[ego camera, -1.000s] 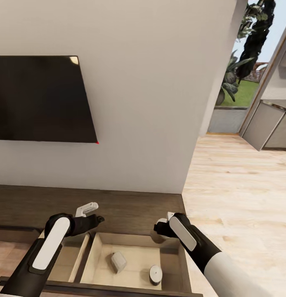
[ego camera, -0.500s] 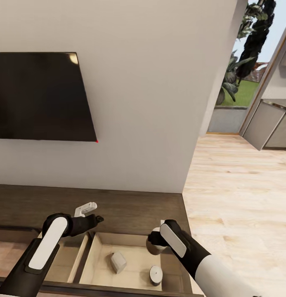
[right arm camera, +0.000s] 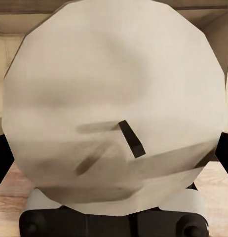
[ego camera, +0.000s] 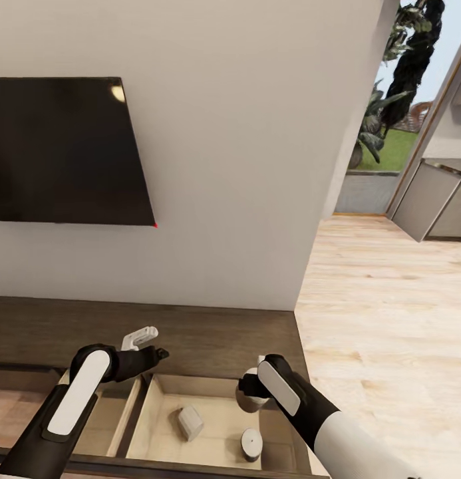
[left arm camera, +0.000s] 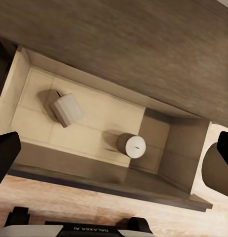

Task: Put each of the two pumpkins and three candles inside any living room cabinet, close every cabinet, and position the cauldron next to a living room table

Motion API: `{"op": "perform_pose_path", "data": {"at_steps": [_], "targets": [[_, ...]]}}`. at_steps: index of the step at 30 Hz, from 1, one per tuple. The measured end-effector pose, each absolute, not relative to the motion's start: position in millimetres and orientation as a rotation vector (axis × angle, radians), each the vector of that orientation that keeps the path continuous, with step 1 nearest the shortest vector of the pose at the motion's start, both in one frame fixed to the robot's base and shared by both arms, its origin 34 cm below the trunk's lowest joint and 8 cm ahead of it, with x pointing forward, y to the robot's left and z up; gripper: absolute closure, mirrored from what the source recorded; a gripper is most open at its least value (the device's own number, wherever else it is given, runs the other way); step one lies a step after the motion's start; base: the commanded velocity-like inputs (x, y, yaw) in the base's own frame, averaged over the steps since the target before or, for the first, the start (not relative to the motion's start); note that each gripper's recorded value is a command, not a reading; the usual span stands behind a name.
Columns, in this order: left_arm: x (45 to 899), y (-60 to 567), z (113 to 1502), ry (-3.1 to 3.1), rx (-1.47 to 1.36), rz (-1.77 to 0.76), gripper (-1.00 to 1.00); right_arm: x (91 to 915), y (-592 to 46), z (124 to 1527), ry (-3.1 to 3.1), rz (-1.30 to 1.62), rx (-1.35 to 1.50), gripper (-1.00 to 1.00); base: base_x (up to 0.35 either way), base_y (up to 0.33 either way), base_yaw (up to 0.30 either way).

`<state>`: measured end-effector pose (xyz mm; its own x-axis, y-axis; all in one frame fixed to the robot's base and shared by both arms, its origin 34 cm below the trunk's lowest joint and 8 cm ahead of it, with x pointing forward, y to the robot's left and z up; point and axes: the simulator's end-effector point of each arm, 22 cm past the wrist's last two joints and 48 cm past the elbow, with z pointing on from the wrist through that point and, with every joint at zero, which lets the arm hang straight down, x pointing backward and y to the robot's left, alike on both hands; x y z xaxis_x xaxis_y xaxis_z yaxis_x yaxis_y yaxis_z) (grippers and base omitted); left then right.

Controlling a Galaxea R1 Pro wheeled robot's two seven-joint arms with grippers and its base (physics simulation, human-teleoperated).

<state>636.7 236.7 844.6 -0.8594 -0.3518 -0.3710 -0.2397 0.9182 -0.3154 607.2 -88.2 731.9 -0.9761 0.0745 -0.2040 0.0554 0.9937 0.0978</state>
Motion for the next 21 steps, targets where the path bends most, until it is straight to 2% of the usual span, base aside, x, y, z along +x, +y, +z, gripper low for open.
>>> {"op": "perform_pose_path", "data": {"at_steps": [4, 10, 21], "targets": [[637.3, 235.7, 839.9, 2.649, -0.430, -0.366, -1.00, 607.4, -91.7, 726.5, 2.931, 0.115, 0.098, 1.00, 0.000, 0.000, 0.000], [638.3, 234.0, 832.7, 2.650, -0.428, -0.369, -1.00, 606.0, -120.3, 718.3, 2.939, -0.075, 0.120, 1.00, 0.000, 0.000, 0.000], [640.2, 233.3, 819.0, 2.650, -0.427, -0.373, -1.00, 591.9, -135.3, 688.7, 2.987, -0.139, 0.127, 1.00, 0.000, 0.000, 0.000]]}}
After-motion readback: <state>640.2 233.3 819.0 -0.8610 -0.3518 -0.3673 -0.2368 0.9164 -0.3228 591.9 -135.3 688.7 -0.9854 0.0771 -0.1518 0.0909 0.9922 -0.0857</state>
